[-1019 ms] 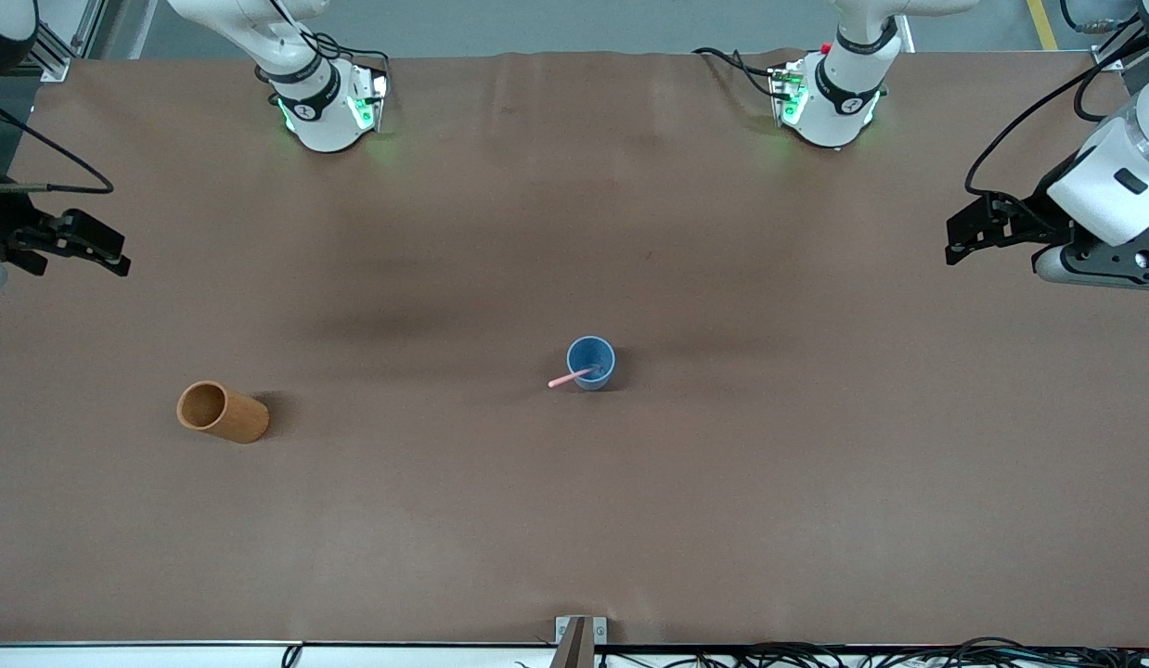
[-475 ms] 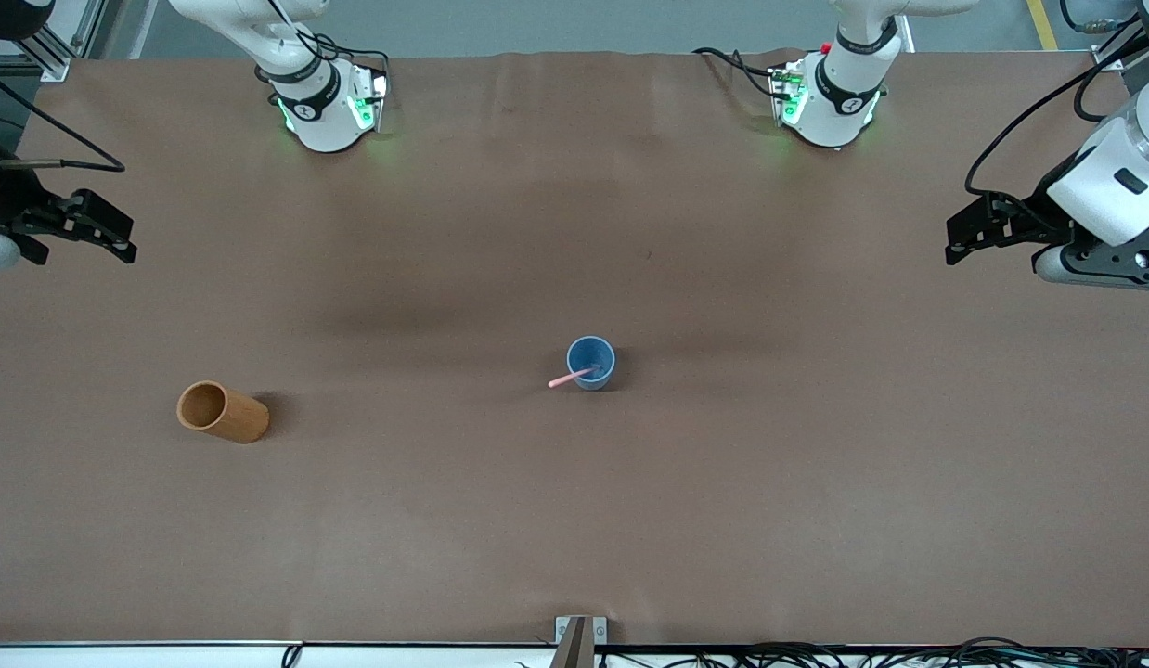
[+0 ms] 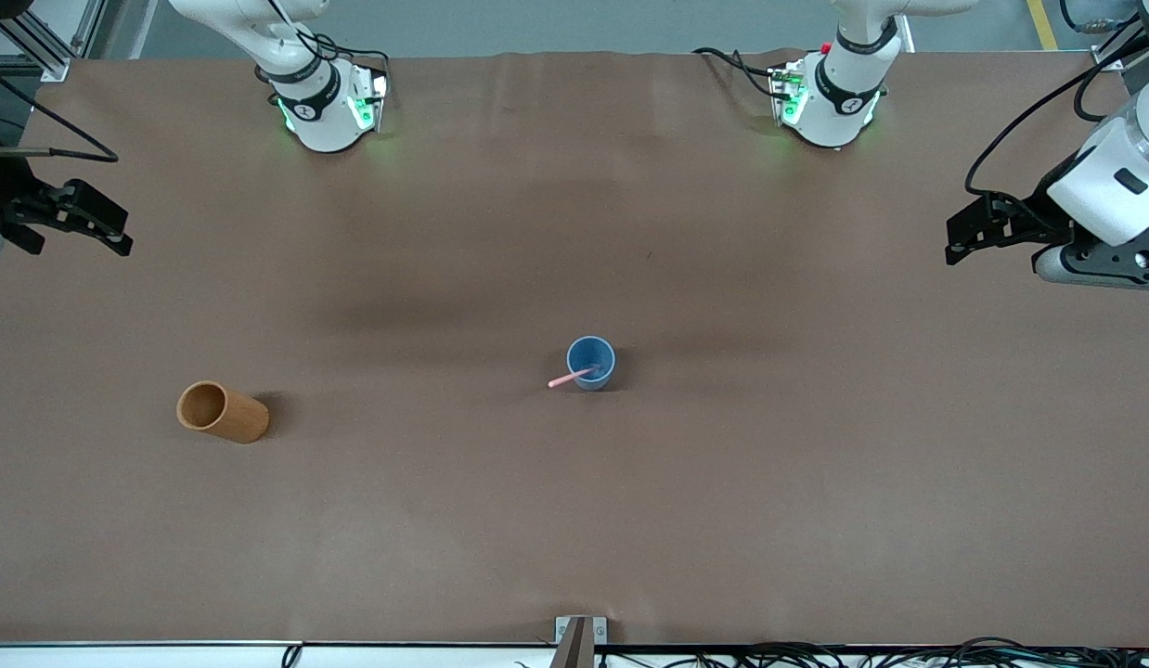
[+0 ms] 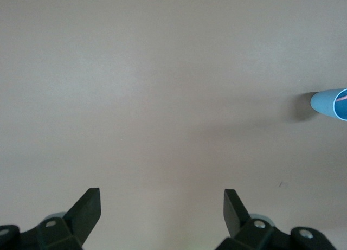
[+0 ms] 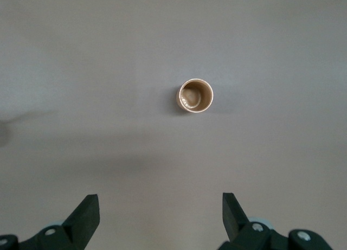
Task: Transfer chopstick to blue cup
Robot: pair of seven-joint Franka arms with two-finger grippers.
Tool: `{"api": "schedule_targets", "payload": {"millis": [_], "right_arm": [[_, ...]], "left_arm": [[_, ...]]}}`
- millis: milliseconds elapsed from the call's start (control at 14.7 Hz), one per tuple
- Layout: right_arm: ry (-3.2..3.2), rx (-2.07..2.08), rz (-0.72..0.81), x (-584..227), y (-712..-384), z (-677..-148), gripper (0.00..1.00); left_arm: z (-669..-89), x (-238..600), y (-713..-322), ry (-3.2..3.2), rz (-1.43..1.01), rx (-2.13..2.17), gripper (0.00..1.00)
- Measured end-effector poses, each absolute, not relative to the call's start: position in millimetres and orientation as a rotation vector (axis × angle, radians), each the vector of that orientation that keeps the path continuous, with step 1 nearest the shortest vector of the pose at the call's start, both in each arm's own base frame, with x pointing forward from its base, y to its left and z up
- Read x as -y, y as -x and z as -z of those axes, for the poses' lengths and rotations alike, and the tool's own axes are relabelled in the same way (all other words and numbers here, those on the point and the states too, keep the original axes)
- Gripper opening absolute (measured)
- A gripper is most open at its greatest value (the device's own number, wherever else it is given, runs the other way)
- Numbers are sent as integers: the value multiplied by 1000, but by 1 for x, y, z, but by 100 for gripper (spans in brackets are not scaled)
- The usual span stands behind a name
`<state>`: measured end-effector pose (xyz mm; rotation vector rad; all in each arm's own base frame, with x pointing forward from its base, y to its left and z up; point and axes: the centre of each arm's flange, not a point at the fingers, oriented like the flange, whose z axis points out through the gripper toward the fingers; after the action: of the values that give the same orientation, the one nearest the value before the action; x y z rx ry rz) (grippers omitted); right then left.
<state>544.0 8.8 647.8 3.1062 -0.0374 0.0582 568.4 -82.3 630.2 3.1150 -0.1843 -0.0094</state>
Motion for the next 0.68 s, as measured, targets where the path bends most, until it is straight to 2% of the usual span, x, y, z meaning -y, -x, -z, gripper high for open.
{"api": "schedule_targets", "payload": {"millis": [679], "right_arm": [[-3116, 72, -32, -10, -544, -645, 100]], "left_arm": [[-630, 82, -568, -3115, 9, 184, 100]]}}
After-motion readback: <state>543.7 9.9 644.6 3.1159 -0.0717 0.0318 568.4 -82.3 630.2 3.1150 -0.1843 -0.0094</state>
